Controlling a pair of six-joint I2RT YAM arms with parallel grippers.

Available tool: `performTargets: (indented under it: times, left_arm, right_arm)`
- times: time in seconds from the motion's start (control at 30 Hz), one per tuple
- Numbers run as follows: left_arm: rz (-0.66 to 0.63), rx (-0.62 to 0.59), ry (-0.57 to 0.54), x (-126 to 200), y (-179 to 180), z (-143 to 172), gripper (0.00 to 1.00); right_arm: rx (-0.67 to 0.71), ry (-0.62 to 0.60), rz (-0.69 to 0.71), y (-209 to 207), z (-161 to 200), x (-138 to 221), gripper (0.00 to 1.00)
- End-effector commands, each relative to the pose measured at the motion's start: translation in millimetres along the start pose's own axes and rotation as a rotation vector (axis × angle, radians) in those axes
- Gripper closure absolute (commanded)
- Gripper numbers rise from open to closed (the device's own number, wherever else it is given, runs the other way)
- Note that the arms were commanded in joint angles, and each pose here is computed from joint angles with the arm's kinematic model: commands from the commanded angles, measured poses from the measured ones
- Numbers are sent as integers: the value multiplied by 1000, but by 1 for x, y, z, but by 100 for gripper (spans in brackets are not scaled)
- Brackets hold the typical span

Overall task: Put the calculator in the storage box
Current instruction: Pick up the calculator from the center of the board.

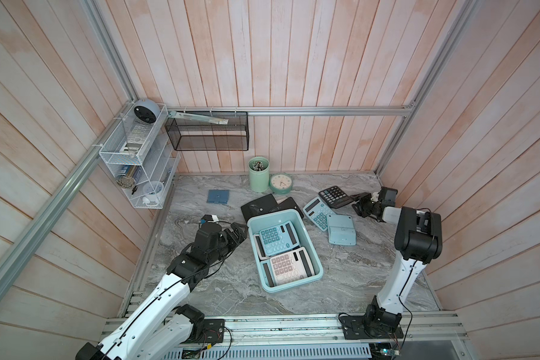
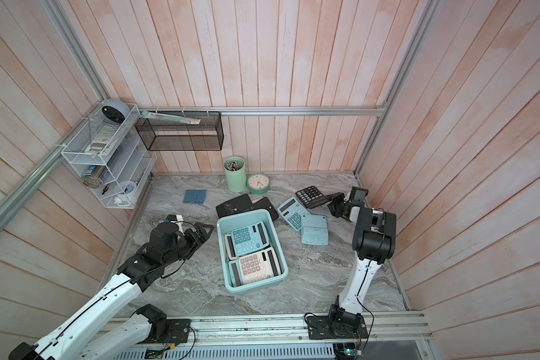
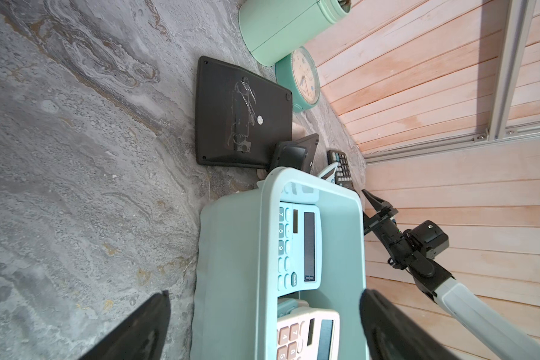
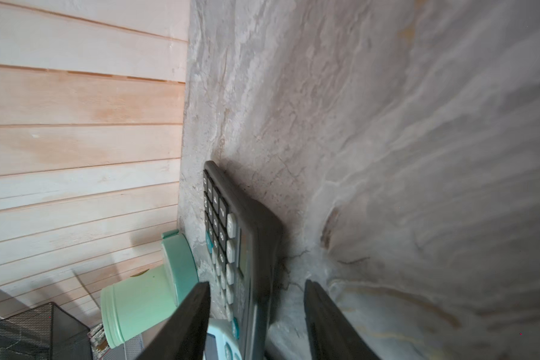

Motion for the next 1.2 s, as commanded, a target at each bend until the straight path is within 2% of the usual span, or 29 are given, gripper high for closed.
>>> performTargets:
  times: [0.0,0.17,0.23,0.33,0.47,0.7,0.87,1.0,1.17]
  left_arm:
    - [28,3,9,0,-3,3,0]
    - [42,7,15,2,-6,4,0]
    - [45,8,16,2,-7,4,0]
    - [59,12,12,4,-10,3,0]
    - [85,14,7,9,-19,1,0]
    - [142,17,-34,19,-43,-10,0]
    - [201,31,-70,23,-70,-20,0]
    - [262,42,-88,22,-94,-24,0]
    - [382,68,-125,20,-125,-23,0]
  right_arm:
    - [20,57,5,6,11,-7,48]
    - [1,58,7,3,18,-7,61]
    - [-1,44,4,4,18,-3,74]
    - [3,15,-10,10,19,7,89]
    - [-3,-34,-67,25,19,22,100]
    - [-44,-124,-237,60,29,60,100]
    - [-80,-156,-365,88,51,90,100]
    - [-84,-125,-447,119,89,110,100]
    - [-13,-86,-493,156,157,134,100]
Point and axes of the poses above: each gripper's point midway between its finger pads, its own x axis back along the fingers, its own y axis along the line the jaws close on, z = x × y, the point moved 3 cm from there along x, back along the fingers, and after that the axes turned 2 degrees about x, right-handed, at the moved point
